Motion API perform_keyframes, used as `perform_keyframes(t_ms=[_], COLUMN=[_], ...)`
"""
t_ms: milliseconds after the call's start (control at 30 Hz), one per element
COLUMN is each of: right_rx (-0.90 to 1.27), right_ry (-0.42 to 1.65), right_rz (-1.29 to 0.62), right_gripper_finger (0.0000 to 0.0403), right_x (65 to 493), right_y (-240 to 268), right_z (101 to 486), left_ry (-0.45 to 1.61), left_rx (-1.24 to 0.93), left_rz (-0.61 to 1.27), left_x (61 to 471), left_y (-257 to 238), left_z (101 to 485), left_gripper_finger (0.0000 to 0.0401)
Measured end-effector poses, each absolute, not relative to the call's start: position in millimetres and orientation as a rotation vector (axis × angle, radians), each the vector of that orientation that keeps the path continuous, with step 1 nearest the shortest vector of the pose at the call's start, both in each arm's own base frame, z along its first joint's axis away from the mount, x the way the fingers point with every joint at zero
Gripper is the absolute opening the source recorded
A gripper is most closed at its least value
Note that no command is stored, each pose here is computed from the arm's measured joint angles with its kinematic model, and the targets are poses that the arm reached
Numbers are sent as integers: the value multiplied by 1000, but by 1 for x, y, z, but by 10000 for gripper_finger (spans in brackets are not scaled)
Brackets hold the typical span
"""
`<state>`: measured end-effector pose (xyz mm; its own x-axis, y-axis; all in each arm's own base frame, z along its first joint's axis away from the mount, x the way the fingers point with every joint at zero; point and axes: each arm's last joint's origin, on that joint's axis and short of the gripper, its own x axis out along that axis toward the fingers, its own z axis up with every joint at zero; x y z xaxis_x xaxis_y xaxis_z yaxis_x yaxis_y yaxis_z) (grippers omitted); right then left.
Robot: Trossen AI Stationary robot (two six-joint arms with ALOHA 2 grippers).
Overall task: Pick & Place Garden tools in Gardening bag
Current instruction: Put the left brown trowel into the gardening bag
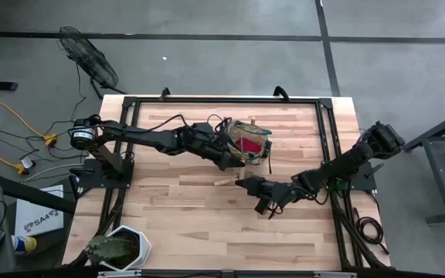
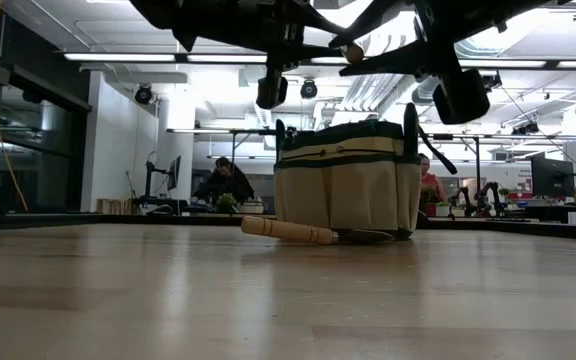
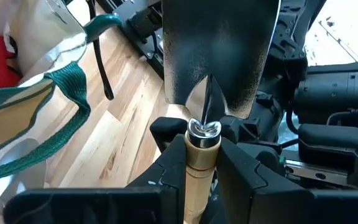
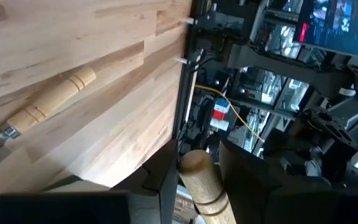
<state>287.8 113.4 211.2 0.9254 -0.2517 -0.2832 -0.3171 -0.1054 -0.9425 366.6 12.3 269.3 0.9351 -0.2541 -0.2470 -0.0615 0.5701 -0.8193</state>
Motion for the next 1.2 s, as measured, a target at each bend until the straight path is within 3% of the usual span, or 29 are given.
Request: perform_keyframes(t_ms=[867, 1200], right_rx=[-1714, -1801], right_ry=[432, 487], right_rz=[50, -5], right_gripper_finger=[107, 138], right_x=[288, 288], right_y=[113, 110], right_z=[212, 214], left_ry=[418, 463], left_rx=[-995, -1001], left_rz=[-154, -163], left_x=[366, 365], left_y=[4, -2], left_z=[267, 262], left_gripper_finger=[55, 55])
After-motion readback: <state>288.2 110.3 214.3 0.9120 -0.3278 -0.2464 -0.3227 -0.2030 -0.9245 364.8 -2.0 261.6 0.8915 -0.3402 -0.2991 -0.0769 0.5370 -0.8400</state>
